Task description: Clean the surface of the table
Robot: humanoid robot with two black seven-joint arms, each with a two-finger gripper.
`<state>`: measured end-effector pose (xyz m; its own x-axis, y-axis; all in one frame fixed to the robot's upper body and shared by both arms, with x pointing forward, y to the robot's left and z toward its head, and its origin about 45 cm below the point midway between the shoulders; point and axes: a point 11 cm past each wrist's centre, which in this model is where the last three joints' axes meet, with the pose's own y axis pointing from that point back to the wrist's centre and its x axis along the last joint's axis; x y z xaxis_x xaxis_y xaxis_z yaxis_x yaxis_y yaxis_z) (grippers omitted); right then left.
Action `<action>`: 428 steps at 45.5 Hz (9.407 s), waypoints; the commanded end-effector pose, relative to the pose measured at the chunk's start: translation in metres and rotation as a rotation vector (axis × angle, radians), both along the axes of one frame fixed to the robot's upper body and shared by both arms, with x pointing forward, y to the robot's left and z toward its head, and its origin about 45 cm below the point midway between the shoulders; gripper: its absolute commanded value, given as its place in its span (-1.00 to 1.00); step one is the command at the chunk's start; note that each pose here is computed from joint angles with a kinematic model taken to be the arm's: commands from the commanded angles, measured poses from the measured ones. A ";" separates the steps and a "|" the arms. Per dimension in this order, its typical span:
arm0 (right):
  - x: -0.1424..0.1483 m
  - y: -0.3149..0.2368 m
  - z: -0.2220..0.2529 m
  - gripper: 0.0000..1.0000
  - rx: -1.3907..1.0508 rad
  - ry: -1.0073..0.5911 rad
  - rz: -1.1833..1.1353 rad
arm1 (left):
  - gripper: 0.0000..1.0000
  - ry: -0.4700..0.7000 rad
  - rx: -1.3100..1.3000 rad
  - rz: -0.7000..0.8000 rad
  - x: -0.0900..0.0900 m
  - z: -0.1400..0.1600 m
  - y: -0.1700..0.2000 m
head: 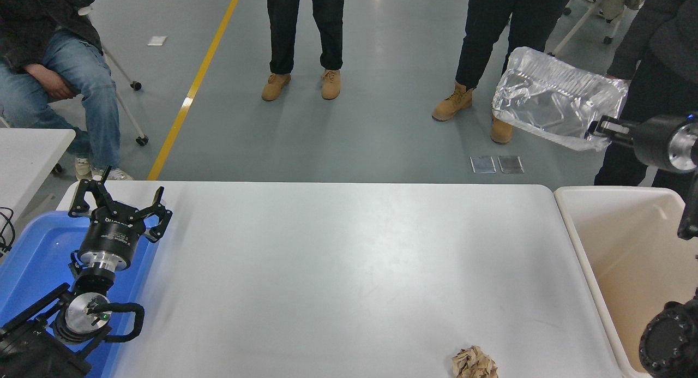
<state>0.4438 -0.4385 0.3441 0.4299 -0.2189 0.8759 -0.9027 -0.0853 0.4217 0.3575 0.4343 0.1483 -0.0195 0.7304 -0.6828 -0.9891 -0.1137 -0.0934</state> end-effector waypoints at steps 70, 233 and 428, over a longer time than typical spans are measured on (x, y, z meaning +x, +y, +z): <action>-0.093 -0.201 -0.029 -1.00 0.042 0.122 -0.385 | 0.98 0.000 0.000 0.000 0.000 0.000 0.000; -0.173 -0.136 -0.283 -1.00 0.390 0.183 -1.001 | 0.98 -0.001 0.000 0.001 0.000 0.000 0.000; -0.141 -0.184 -0.206 0.94 0.528 -0.122 -1.144 | 0.98 0.000 0.000 0.000 0.000 0.000 0.000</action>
